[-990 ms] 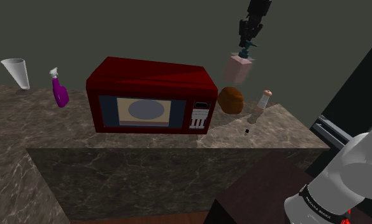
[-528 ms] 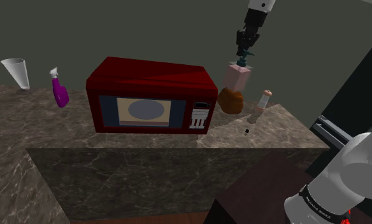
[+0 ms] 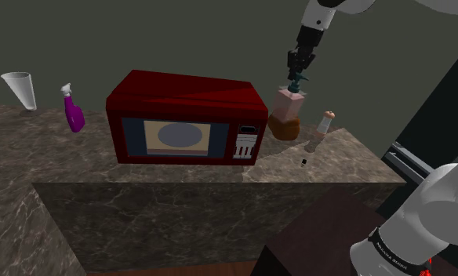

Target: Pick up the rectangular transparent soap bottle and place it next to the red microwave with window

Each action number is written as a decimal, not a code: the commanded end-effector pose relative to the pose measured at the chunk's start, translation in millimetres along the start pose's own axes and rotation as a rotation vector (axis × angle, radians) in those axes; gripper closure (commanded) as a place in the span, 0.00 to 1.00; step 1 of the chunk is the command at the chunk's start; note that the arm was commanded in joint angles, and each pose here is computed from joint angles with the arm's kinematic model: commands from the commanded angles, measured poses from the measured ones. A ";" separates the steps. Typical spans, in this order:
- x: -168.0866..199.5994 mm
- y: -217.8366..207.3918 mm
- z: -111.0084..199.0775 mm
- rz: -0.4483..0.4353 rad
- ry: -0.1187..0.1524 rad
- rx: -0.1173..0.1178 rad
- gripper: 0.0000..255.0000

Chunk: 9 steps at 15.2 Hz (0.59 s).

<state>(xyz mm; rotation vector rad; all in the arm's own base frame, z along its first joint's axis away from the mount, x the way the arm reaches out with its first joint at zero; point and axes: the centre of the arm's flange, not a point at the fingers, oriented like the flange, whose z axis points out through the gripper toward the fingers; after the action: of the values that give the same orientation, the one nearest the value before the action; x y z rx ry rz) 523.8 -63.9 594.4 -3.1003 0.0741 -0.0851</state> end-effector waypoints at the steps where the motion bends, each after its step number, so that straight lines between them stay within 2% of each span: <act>1: -0.6 -0.1 10.9 0.000 0.001 0.000 1.00; 9: -2.8 1.7 53.0 0.000 0.001 0.000 1.00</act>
<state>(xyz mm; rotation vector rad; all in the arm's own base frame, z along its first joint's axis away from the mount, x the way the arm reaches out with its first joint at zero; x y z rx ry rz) 524.1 -63.9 546.3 -3.1004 0.0742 -0.0847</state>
